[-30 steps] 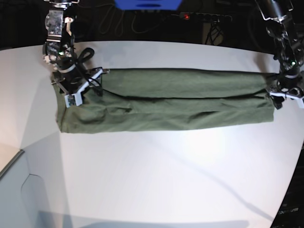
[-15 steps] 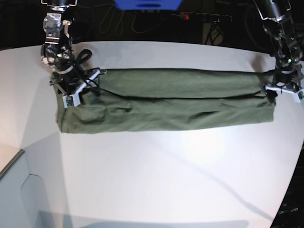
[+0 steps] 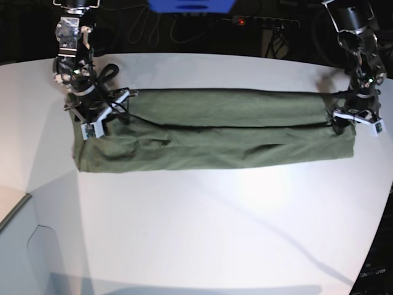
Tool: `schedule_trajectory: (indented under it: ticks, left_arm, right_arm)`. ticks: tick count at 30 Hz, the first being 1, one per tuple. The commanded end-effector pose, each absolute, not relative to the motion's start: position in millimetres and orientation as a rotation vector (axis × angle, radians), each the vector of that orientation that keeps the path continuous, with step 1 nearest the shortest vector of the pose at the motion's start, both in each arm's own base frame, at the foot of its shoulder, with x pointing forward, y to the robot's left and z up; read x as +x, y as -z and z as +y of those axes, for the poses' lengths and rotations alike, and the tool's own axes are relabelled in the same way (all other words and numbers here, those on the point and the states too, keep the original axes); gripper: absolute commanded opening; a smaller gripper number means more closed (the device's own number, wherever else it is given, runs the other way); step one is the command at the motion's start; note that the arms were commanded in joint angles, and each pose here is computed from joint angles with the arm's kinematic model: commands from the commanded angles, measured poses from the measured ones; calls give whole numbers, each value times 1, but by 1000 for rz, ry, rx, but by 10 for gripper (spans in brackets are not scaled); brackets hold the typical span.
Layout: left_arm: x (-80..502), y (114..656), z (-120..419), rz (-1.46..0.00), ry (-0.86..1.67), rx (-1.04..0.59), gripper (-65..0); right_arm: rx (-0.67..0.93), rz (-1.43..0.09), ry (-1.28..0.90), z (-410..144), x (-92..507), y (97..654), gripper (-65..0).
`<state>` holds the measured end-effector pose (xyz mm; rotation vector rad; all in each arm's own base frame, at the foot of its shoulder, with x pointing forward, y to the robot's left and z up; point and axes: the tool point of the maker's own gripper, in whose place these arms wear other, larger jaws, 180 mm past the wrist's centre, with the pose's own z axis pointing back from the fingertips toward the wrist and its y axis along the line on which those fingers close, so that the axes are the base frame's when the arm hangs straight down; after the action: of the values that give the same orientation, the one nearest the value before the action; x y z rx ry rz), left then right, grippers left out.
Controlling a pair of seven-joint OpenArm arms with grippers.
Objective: Layout the t-shirt on the table in an organized manner, then fold the t-shirt properly
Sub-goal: 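Release the strip end from the left gripper and move it to the middle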
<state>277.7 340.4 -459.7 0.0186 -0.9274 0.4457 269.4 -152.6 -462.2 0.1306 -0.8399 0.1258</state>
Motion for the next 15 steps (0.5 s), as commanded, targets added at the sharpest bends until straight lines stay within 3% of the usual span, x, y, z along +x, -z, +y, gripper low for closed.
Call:
schedule_trajectory:
  ticks: [1, 12, 15]
  left_arm:
    - [286, 445, 349, -978, -436, 26, -265]
    - [292, 436, 352, -1004, -430, 37, -630]
    - [303, 413, 351, -1063, -394, 49, -641]
  right_arm:
    - [135, -888, -124, -153, 280, 451, -261]
    - [132, -890, -124, -154, 281, 450, -261]
    - [132, -890, -124, -154, 281, 450, -261]
